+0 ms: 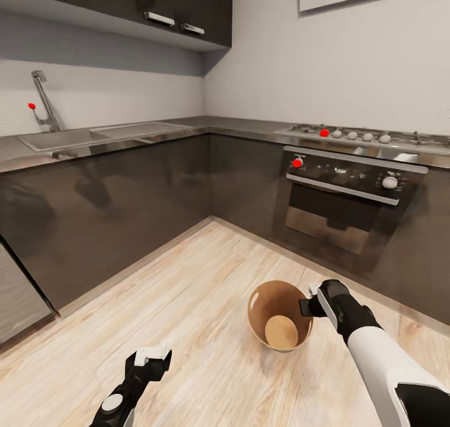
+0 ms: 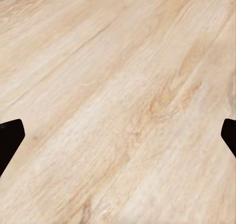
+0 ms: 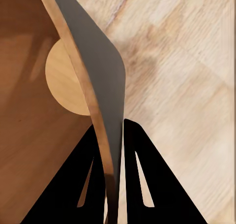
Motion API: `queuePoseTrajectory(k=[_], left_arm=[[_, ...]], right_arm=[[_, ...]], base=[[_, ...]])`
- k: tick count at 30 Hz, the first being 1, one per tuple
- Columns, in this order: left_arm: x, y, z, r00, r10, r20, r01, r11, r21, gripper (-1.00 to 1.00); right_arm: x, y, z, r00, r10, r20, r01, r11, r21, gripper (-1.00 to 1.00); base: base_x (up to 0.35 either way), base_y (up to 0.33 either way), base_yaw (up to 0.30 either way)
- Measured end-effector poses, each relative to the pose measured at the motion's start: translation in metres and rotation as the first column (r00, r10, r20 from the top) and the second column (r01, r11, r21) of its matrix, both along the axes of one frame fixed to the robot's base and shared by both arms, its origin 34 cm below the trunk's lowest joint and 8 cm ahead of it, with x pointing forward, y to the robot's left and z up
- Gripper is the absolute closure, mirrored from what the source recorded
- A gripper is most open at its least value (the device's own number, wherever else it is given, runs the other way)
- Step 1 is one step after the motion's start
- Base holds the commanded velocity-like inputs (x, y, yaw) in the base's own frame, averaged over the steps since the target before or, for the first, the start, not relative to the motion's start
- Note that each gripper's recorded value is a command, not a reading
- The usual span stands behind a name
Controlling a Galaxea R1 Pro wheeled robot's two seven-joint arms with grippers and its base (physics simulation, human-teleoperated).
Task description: Put the three can of soda from the living room inside the tash can in the kitchen.
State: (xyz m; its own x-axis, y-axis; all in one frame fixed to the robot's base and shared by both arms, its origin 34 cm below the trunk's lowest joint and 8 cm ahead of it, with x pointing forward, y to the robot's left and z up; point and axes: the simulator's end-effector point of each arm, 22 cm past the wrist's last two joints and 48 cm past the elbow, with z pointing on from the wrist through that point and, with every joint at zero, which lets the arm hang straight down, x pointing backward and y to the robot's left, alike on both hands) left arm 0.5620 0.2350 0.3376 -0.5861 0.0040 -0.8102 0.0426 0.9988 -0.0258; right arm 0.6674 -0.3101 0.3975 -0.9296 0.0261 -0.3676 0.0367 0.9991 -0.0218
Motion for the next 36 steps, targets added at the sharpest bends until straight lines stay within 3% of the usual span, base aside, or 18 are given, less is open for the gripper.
queuePoseTrajectory(k=[36], left_arm=[[0.020,0.000,0.080,1.000,0.001,0.000,-0.001,1.000,0.001,-1.00]], right_arm=[[0.019,0.013,0.078,1.000,0.014,-0.004,-0.014,1.000,0.025,1.00]], base=[[0.000,0.000,0.000]])
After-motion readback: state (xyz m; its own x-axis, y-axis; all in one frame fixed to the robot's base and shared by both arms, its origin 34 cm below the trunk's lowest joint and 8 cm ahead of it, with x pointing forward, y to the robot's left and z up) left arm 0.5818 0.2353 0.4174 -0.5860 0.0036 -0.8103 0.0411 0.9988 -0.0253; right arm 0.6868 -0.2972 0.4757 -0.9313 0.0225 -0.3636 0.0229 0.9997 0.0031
